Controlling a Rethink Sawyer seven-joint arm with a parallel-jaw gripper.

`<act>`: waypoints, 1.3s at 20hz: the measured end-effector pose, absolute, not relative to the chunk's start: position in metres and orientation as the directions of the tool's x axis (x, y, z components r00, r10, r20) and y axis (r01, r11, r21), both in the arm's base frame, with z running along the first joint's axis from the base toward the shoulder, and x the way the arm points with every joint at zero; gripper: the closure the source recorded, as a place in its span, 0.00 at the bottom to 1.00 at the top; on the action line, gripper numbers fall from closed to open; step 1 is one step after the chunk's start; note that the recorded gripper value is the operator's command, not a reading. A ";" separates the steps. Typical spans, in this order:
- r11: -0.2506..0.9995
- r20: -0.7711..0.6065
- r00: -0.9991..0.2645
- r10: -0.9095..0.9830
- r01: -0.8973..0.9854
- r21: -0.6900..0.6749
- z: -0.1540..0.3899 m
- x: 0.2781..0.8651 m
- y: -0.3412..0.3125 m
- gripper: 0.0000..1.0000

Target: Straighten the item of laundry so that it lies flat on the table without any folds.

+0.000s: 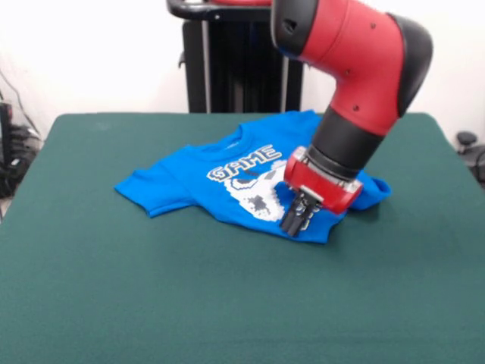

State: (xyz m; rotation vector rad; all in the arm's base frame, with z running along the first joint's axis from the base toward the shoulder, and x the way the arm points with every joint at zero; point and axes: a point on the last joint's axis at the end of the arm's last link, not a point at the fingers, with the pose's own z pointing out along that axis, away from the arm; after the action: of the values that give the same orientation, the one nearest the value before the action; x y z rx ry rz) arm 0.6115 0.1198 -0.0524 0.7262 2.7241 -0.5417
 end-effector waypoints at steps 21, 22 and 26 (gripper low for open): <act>0.770 -0.405 -0.737 0.542 0.628 -0.112 0.038 0.655 0.122 1.00; 0.769 -0.403 -0.734 0.546 0.630 -0.106 0.039 0.656 0.121 1.00; 0.750 -0.363 -0.712 0.600 0.660 -0.055 0.042 0.659 0.118 1.00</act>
State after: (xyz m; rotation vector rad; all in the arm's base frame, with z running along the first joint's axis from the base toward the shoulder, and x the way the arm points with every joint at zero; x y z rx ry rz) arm 0.6585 0.1180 0.0421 0.9754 2.6257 -0.2587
